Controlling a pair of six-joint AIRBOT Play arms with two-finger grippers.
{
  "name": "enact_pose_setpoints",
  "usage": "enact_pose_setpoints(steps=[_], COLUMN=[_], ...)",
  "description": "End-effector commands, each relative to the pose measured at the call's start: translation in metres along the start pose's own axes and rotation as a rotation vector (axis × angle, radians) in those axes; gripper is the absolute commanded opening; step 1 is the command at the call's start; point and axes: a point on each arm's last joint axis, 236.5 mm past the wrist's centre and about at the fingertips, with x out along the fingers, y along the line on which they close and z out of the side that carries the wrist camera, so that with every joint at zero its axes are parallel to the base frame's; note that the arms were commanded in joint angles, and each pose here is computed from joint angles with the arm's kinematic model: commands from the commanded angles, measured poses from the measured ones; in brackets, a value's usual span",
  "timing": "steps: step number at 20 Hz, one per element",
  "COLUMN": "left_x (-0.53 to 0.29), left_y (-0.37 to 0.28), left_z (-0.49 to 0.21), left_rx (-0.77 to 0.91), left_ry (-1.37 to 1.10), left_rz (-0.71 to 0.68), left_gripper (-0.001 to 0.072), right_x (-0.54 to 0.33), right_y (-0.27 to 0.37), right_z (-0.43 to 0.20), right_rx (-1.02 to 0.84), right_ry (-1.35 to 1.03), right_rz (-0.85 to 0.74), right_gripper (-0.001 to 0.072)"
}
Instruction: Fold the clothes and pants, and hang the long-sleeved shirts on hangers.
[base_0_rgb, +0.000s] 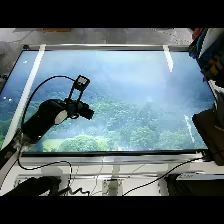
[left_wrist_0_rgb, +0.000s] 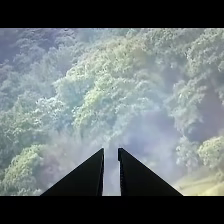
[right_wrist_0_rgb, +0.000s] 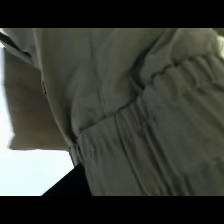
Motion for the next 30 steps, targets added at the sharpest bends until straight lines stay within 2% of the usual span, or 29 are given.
enact_pose_setpoints(steps=[1,6,9,11,20,21,22,23,24,25,30], left_x=[0.000,0.000,0.000,0.000,0.000,0.000,0.000,0.000,0.000,0.000,0.000], left_y=[0.000,0.000,0.000,0.000,0.000,0.000,0.000,0.000,0.000,0.000,0.000], left_z=[0.001,0.001,0.001,0.000,0.000,0.000,0.000,0.000,0.000,0.000,0.000], left_rx=[-0.001,0.000,0.000,0.000,-0.001,-0.001,-0.001,0.000,0.000,0.000,0.000], left_ry=[-0.003,-0.003,-0.003,-0.002,-0.002,-0.002,-0.002,-0.002,-0.002,-0.002,-0.002], left_rz=[0.000,-0.001,0.000,-0.001,-0.001,-0.001,-0.001,0.000,0.000,0.000,-0.001], left_gripper=[0.0107,0.0106,0.0107,0.0107,0.0107,0.0107,0.0107,0.0107,0.0107,0.0107,0.0107], right_x=[-0.005,-0.025,-0.039,-0.050,-0.057,-0.053,-0.047,-0.042,-0.036,-0.031,-0.023], right_y=[-0.021,-0.021,-0.019,-0.006,0.120,0.126,0.129,0.128,0.126,0.124,0.120], right_z=[-0.013,-0.011,-0.020,-0.026,-0.109,-0.118,-0.124,-0.127,-0.130,-0.132,-0.136], right_rx=[0.043,0.016,0.260,0.353,0.490,0.513,0.504,0.492,0.476,0.455,0.453], right_ry=[0.050,-0.015,-0.028,-0.053,-0.019,-0.006,0.004,0.008,0.018,0.027,0.040], right_rz=[-0.062,-0.045,-0.032,-0.010,0.041,0.028,0.012,-0.007,-0.026,-0.042,-0.072], right_gripper=[0.0026,0.0026,0.0025,0.0025,0.0032,0.0093,0.0255,0.0514,0.0720,0.0700,0.0699])
